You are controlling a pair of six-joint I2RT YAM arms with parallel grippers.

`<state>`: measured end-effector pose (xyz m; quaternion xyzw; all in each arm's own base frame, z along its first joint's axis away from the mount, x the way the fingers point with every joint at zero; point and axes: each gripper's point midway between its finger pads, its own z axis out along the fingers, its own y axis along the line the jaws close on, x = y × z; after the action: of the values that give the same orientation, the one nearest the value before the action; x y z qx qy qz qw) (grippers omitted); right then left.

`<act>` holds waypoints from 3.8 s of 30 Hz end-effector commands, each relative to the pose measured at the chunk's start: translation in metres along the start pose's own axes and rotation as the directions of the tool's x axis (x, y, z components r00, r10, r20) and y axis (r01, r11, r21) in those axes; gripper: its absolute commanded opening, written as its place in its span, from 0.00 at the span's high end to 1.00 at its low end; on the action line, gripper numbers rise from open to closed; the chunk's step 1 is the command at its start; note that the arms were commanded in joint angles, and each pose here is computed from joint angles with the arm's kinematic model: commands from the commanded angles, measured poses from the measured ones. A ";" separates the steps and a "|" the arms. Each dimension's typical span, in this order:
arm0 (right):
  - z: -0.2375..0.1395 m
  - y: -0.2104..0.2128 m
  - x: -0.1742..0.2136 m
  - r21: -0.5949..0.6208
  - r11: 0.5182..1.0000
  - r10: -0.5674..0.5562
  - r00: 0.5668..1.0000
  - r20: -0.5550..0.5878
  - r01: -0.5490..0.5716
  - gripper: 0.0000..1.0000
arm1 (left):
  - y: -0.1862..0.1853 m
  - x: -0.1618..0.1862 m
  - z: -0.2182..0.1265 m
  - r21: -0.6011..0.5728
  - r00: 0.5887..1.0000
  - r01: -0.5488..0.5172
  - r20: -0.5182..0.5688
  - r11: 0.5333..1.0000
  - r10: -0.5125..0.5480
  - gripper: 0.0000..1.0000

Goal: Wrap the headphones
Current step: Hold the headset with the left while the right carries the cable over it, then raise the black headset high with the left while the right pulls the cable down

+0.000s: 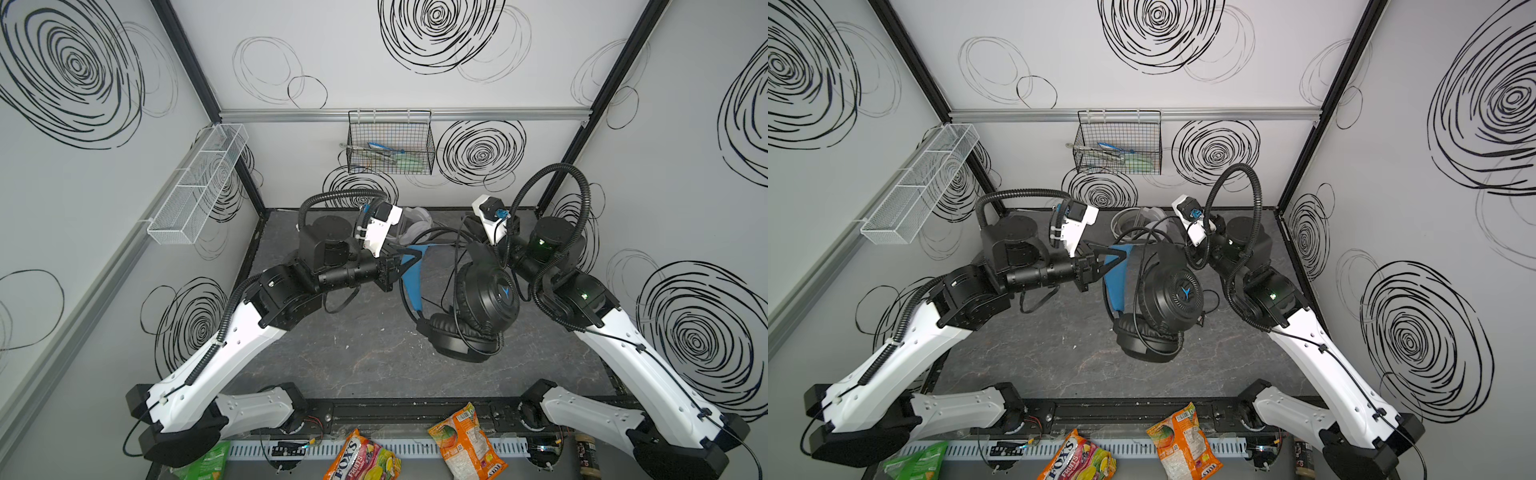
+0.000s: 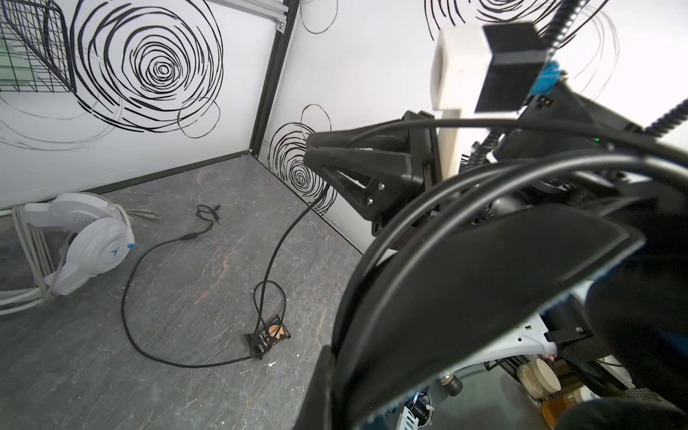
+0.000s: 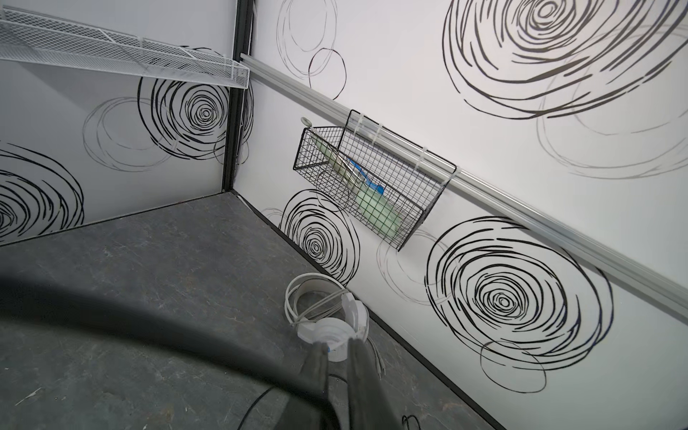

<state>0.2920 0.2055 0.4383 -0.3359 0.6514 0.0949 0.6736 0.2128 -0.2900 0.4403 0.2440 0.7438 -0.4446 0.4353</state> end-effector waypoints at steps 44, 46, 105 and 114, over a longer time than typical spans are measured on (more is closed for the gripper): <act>-0.013 -0.019 0.023 0.009 0.952 0.300 0.942 0.149 -0.305 0.94 | -0.056 -0.086 -0.023 0.115 0.955 -0.041 0.296 0.993 0.005 1.00; -0.014 -0.011 0.019 -0.035 0.954 0.299 0.940 0.164 -0.298 0.91 | -0.057 -0.088 -0.021 0.107 0.952 -0.038 0.306 0.994 0.004 1.00; 0.006 0.090 0.080 -0.391 0.819 0.491 0.865 0.103 -0.419 0.69 | -0.075 -0.203 -0.051 0.052 0.805 0.008 0.592 0.999 -0.037 1.00; 0.008 0.097 0.100 -0.366 0.811 0.510 0.858 0.057 -0.457 0.77 | -0.066 -0.217 -0.060 0.051 0.767 0.034 0.639 0.998 -0.059 1.00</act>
<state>0.2577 0.2528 0.3083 -0.2705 0.6409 0.3953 0.5998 0.2593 -0.2864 0.6155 0.1033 0.6277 -0.4721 0.6102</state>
